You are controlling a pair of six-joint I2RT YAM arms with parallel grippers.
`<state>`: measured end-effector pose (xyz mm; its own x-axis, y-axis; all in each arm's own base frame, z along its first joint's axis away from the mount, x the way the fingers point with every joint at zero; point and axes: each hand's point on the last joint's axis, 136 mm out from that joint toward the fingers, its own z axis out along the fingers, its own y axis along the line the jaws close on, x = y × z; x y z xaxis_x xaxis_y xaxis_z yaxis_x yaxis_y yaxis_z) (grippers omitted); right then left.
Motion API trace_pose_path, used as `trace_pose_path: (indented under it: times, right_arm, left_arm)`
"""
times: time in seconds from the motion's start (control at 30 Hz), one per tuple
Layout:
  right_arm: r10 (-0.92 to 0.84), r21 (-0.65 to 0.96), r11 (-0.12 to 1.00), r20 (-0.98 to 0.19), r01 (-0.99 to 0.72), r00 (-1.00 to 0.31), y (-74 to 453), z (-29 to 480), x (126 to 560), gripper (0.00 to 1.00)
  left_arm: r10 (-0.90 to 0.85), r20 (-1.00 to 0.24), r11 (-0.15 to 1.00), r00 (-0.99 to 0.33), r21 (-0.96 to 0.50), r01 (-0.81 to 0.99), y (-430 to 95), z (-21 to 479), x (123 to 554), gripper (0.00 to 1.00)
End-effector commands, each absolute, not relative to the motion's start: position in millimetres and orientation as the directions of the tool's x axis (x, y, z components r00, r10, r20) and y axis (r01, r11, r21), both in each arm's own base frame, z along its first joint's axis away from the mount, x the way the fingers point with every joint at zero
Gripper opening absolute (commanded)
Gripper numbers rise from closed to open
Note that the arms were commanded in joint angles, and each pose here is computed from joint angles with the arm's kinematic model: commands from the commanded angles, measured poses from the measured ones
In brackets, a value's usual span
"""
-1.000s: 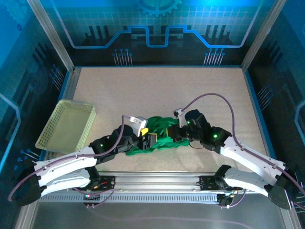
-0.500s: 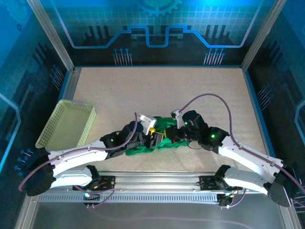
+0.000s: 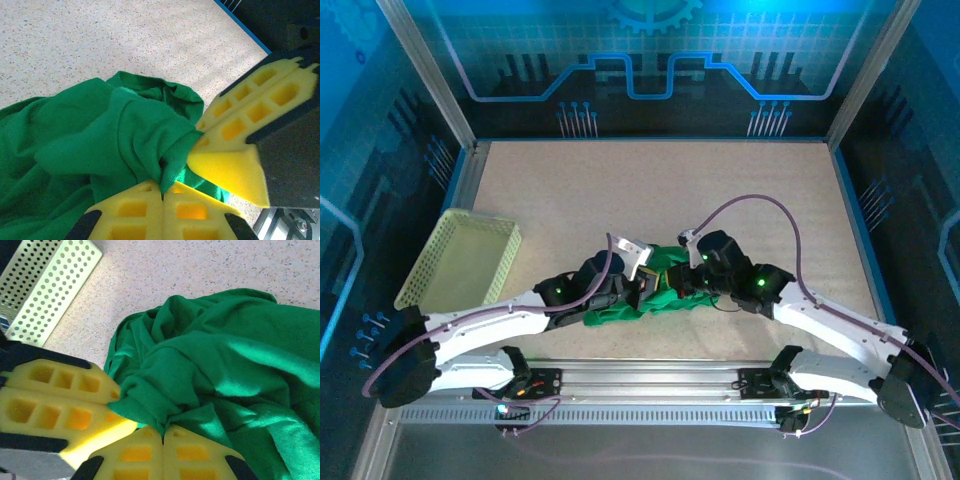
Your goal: Fold the inside-out t-shirt
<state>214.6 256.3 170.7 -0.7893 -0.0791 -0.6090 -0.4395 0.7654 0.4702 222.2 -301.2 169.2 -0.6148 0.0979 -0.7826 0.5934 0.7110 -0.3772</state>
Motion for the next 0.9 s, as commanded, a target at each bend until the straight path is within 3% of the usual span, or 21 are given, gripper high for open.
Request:
trace_pose_path:
  times: [0.0, 0.17, 0.43, 0.6, 0.77, 0.87]
  right_arm:
    - [-0.063, 0.459, 0.779, -0.621, -0.428, -0.781, 256.2, 179.1, 220.2, 0.05]
    - [-0.069, 0.450, 0.782, -0.624, -0.431, -0.778, 254.7, 179.5, 221.3, 0.13]
    - [-0.092, 0.434, 0.765, -0.657, -0.476, -0.748, 245.1, 190.8, 221.3, 0.46]
    - [-0.114, 0.458, 0.714, -0.671, -0.531, -0.732, 254.5, 202.2, 218.2, 0.50]
    - [-0.085, 0.436, 0.776, -0.644, -0.456, -0.760, 242.4, 189.1, 233.0, 0.55]
    - [-0.069, 0.460, 0.758, -0.647, -0.462, -0.759, 247.2, 197.5, 239.2, 0.59]
  left_arm:
    - [0.073, -0.811, 0.711, -0.581, -0.366, 0.601, -297.6, 196.3, 223.0, 0.00]
    - [0.078, -0.820, 0.715, -0.567, -0.351, 0.605, -292.1, 205.5, 221.1, 0.00]
    - [0.109, -0.822, 0.706, -0.558, -0.331, 0.626, -284.0, 207.4, 213.2, 0.00]
    - [0.146, -0.798, 0.685, -0.585, -0.345, 0.642, -286.1, 194.9, 204.5, 0.00]
    - [0.158, -0.785, 0.666, -0.598, -0.362, 0.652, -284.7, 189.7, 196.4, 0.03]
    - [0.172, -0.763, 0.672, -0.623, -0.371, 0.641, -281.3, 177.5, 191.8, 0.03]
